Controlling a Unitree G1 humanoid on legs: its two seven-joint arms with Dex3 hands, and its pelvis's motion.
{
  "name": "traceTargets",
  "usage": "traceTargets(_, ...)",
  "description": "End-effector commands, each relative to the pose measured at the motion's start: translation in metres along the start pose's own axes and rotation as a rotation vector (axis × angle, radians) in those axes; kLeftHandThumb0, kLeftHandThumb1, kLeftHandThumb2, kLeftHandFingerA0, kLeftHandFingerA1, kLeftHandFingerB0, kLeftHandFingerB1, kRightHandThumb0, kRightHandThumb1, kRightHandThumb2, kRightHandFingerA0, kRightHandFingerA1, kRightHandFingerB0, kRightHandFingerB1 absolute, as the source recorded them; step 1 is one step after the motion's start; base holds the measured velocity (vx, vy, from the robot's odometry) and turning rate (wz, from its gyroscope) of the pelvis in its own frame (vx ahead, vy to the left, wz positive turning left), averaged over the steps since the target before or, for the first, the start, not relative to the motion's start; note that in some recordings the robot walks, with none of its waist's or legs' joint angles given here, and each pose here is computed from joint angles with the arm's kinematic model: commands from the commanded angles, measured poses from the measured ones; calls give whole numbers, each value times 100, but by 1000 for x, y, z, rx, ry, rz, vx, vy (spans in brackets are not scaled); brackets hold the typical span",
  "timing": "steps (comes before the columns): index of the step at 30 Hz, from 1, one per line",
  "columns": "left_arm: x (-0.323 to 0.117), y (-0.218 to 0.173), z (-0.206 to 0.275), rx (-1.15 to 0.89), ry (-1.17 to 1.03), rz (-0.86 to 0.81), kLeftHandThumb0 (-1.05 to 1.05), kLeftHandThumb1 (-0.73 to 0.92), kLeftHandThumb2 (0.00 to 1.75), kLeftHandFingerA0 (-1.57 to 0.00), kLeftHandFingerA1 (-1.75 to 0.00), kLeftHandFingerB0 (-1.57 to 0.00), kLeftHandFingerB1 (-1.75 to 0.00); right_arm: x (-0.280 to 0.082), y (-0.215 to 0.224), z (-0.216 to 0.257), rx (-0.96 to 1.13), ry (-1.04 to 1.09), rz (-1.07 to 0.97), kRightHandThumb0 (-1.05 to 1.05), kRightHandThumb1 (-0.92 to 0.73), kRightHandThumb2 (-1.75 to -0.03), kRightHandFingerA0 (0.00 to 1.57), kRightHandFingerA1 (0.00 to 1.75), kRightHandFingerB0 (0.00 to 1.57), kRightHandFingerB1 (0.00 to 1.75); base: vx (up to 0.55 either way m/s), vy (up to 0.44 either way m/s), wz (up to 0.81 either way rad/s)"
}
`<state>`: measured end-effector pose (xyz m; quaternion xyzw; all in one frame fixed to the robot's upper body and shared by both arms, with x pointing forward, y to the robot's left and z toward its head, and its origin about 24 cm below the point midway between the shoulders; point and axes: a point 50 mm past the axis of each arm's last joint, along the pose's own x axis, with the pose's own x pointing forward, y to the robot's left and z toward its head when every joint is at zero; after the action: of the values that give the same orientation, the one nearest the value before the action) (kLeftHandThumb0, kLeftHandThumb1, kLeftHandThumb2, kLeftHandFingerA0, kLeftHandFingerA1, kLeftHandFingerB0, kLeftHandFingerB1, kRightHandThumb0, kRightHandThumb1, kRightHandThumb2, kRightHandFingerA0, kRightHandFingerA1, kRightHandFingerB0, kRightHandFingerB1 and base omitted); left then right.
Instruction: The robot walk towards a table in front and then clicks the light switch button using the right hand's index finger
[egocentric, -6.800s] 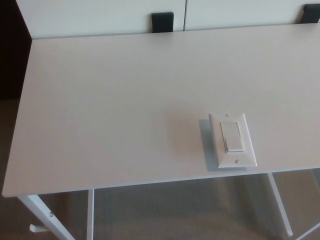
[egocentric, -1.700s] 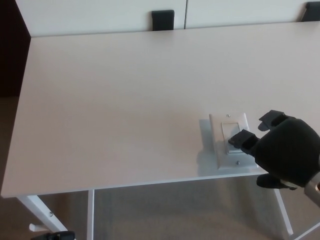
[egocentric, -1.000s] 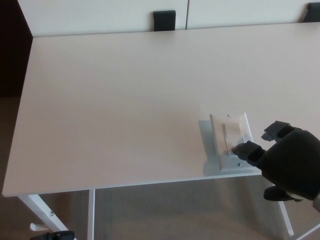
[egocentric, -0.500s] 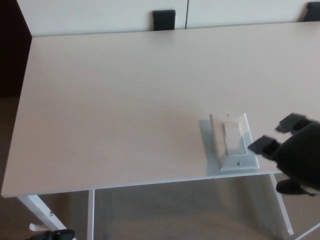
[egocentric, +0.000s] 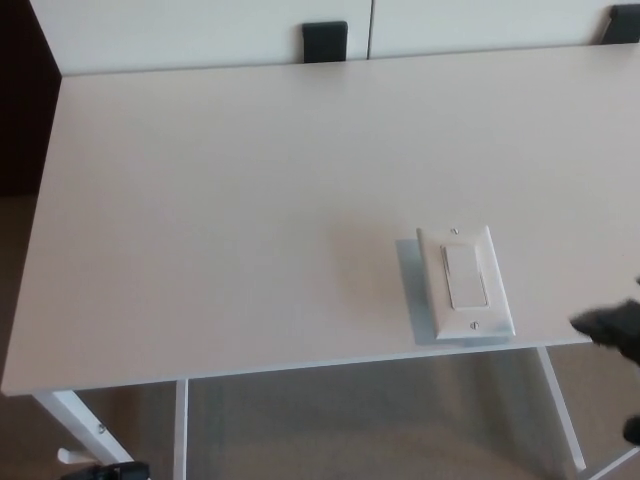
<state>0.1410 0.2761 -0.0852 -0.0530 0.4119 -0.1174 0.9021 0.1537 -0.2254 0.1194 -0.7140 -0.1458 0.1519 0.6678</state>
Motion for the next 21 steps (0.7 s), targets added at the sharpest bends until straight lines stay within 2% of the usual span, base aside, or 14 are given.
traceTargets(1, -6, 4, -15, -40, 38, 30, -21, 53, 55, -50, -42, -38, -36, -52, 17, 7, 350, 126, 16, -64, -51, -56, 35, 63, 53, 39, 0, 0, 0)
traceTargets(3, -6, 3, -19, -44, 41, 35, -26, 48, 62, -47, -46, -36, -40, -66, 37, 8, 407, 215, 98, -61, -51, -56, 34, 63, 49, 39, 0, 0, 0)
traceTargets(4, -7, 3, -21, -48, 42, 34, -19, 54, 56, -50, -43, -37, -36, -70, 43, 8, 420, 237, 126, -60, -50, -56, 33, 63, 47, 39, 0, 0, 0)
traceTargets(7, -9, 3, -27, -52, 48, 28, -21, 55, 56, -50, -42, -36, -36, -83, 67, 9, 454, 324, 247, -60, -51, -56, 37, 61, 44, 39, 0, 0, 0)
traceTargets(11, -11, 4, -34, -59, 56, 35, -21, 54, 56, -48, -42, -38, -36, -92, 107, 1, 475, 432, 422, -59, -52, -56, 41, 65, 44, 40, 0, 0, 0)
traceTargets(14, -13, 1, -43, -69, 70, 44, -20, 54, 56, -48, -42, -37, -36, -98, 128, -4, 479, 492, 470, -59, -51, -56, 44, 62, 47, 40, 0, 0, 0)
traceTargets(15, -13, 1, -44, -71, 69, 47, -18, 54, 55, -52, -43, -37, -36, -98, 137, -6, 491, 513, 467, -58, -48, -56, 48, 64, 49, 43, 0, 0, 0)
traceTargets(16, -13, 0, -44, -43, 65, 52, -24, 50, 62, -51, -47, -35, -40, -98, 148, -5, 496, 531, 485, -57, -50, -55, 45, 64, 49, 42, 0, 0, 0)
traceTargets(18, -15, -1, -48, 37, 63, 70, -25, 50, 62, -50, -47, -37, -40, -101, 167, 1, 493, 547, 517, -58, -49, -56, 46, 67, 50, 43, 0, 0, 0)
traceTargets(20, -15, -3, -51, 114, 73, 108, -26, 46, 60, -56, -47, -41, -41, -106, 181, 6, 494, 546, 542, -59, -50, -56, 47, 66, 48, 42, 0, 0, 0)
traceTargets(21, -16, -3, -53, 204, 77, 124, -32, 44, 62, -50, -47, -38, -41, -108, 193, 11, 513, 548, 602, -58, -50, -56, 44, 63, 45, 41, 0, 0, 0)
